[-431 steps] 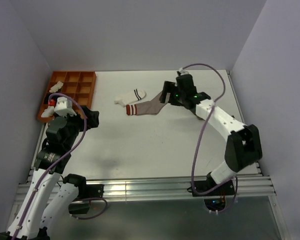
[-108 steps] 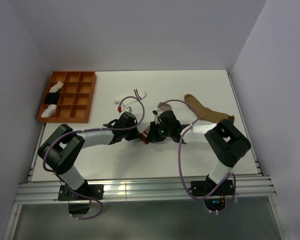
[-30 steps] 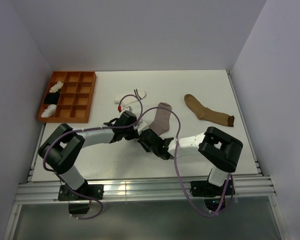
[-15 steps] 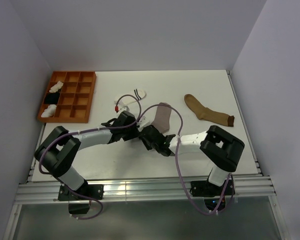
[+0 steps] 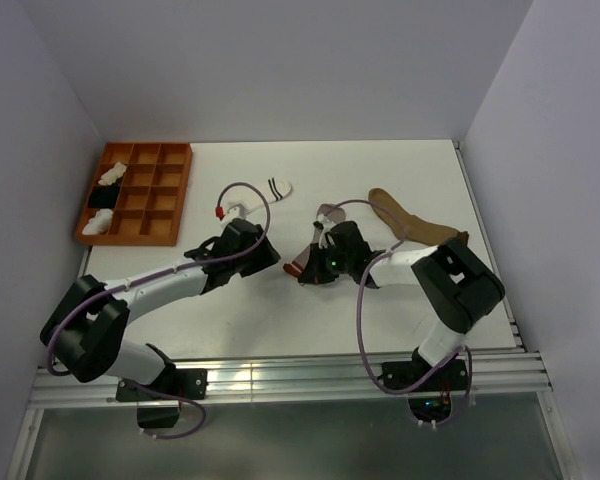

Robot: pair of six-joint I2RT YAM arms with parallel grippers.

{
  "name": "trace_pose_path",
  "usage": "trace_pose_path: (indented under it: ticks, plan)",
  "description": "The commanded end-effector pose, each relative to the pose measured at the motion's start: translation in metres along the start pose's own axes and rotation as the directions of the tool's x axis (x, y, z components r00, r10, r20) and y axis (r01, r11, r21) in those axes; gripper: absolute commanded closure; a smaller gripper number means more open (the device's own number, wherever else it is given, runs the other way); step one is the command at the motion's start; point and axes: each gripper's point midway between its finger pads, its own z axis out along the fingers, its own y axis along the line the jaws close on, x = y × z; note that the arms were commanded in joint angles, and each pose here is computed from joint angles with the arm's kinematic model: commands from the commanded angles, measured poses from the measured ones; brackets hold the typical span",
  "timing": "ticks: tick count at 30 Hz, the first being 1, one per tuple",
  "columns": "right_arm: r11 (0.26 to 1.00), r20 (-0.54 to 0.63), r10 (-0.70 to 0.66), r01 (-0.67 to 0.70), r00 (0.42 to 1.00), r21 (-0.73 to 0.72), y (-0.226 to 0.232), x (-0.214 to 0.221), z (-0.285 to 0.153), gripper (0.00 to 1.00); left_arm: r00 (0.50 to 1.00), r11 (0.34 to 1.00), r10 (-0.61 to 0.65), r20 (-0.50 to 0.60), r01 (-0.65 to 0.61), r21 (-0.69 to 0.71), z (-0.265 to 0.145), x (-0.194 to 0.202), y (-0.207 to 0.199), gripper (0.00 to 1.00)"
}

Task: Roll the socks
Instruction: Roll the sock at the center of the board.

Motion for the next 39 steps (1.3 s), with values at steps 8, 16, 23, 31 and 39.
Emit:
trace_pose_path:
  ticks: [8, 16, 23, 31, 39]
  plan:
    - [0.892, -0.114, 0.36, -0.377, 0.926, -0.247, 0.003, 0.011, -0.003, 1.0, 0.996, 0.997, -0.06, -0.062, 0.063, 0.049, 0.008, 0.017, -0.006, 0.4]
    - [0.866, -0.139, 0.425, -0.446, 0.895, -0.225, -0.007, 0.021, 0.003, 0.99, 0.989, 0.993, -0.1, -0.11, 0.106, 0.046, 0.03, 0.029, -0.011, 0.42]
    - [0.854, -0.141, 0.455, -0.476, 0.879, -0.212, -0.014, 0.025, 0.005, 0.99, 0.982, 0.991, -0.125, -0.138, 0.13, 0.028, 0.046, 0.037, -0.01, 0.46]
    - [0.847, -0.136, 0.477, -0.496, 0.868, -0.19, -0.02, 0.03, 0.005, 0.98, 0.979, 0.992, -0.126, -0.158, 0.128, 0.002, 0.055, 0.045, -0.004, 0.52]
    - [0.847, -0.123, 0.49, -0.505, 0.863, -0.168, -0.024, 0.032, 0.004, 0.94, 0.976, 0.994, -0.111, -0.187, 0.108, -0.026, 0.061, 0.056, -0.001, 0.64]
